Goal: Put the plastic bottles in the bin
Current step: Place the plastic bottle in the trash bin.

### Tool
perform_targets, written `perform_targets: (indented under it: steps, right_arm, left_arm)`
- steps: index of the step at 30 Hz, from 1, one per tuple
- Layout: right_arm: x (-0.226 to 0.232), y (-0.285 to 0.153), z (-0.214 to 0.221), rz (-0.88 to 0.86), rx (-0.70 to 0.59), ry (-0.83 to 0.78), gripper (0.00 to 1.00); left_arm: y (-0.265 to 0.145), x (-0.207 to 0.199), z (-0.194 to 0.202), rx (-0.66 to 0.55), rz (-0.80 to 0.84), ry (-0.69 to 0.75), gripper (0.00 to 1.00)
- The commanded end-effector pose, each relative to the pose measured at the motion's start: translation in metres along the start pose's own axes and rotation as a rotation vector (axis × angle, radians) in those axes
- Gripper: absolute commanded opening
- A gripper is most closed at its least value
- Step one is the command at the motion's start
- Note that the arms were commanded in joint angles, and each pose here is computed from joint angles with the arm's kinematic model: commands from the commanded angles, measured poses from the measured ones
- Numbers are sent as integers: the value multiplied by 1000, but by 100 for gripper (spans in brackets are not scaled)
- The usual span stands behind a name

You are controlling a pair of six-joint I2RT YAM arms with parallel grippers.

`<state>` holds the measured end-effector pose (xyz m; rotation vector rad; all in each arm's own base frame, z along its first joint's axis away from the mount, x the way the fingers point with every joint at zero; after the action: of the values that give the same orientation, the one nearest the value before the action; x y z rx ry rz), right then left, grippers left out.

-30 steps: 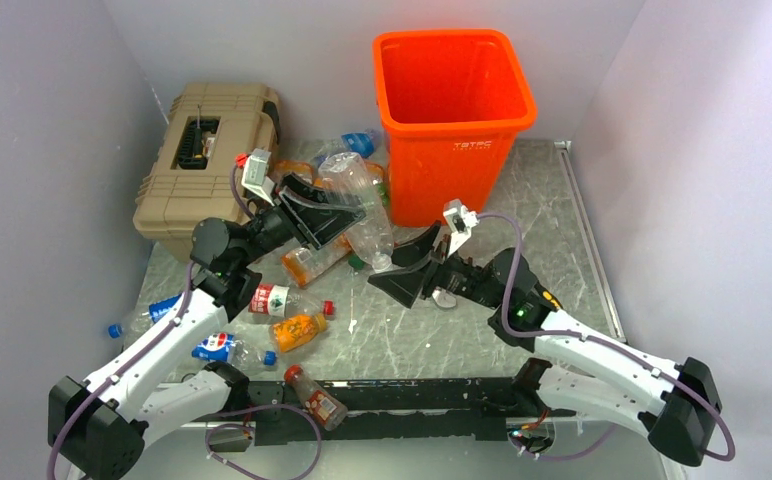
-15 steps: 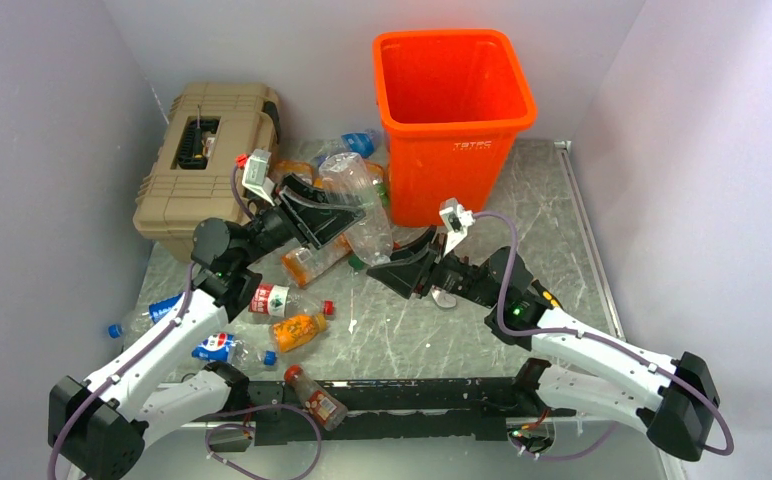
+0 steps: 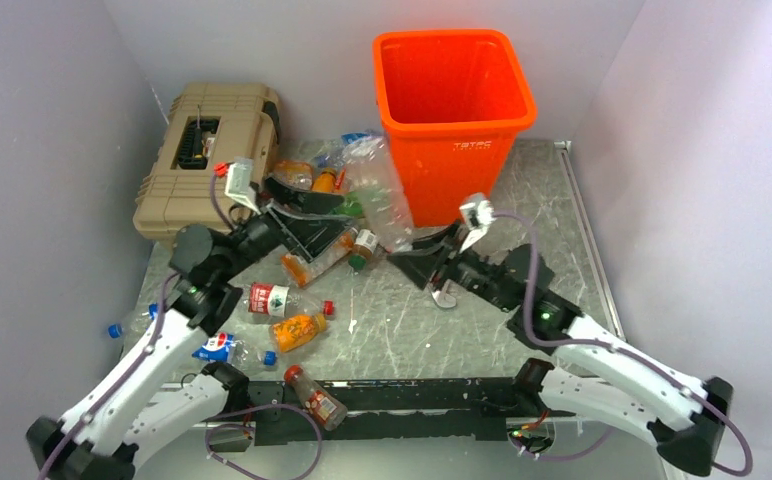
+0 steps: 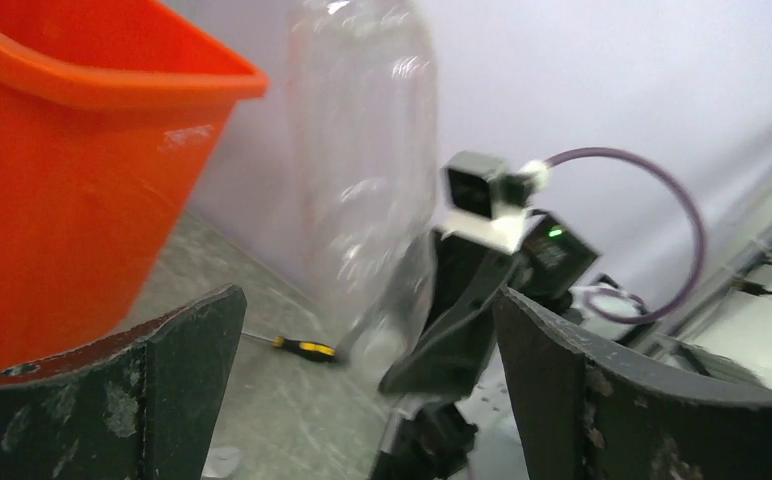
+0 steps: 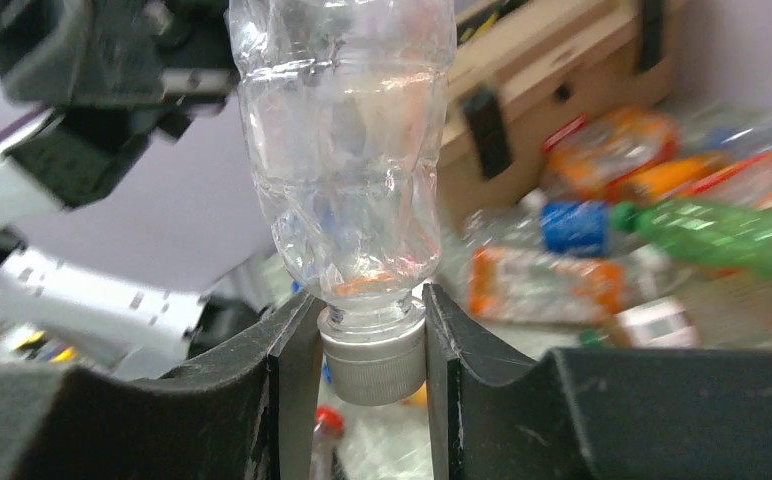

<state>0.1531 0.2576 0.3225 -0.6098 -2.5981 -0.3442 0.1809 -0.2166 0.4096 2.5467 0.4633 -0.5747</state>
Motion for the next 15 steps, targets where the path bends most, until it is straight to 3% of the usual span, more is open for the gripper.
perform_targets:
  steps: [1,5,10,12,15]
  right_arm:
    - [1,-38,-91,257,-216,-204,0]
    - [-10,-61,-148,520,-334,-281,0]
    - [-19,-53,-206,719,-540,-356,0]
    - [-22,-41,-224,766,-593,-393,0]
    - [-41,-10,-245,802,-632,-420,0]
  left_arm:
    - [-27,-20,-43,-59,-169,260,100]
    - [-59,4,-63,-41,-481,453,100]
    - [-87,69,-64,99,-893,626,99]
    - [-97,91,-53,134,-992,650,99]
    - [-105,106,-34,146,-1010,655,99]
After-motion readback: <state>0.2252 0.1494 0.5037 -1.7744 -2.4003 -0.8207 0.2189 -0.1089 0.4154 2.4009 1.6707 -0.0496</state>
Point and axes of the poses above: each gripper's point midway between its finger pads, its own y axis out along the fingers, its own x axis along the line the jaws close on, z = x × y, the point moved 4 cm from there along -y, back along the fingers, and after that the axes turned 4 degrees about y, right-handed, at the moved point
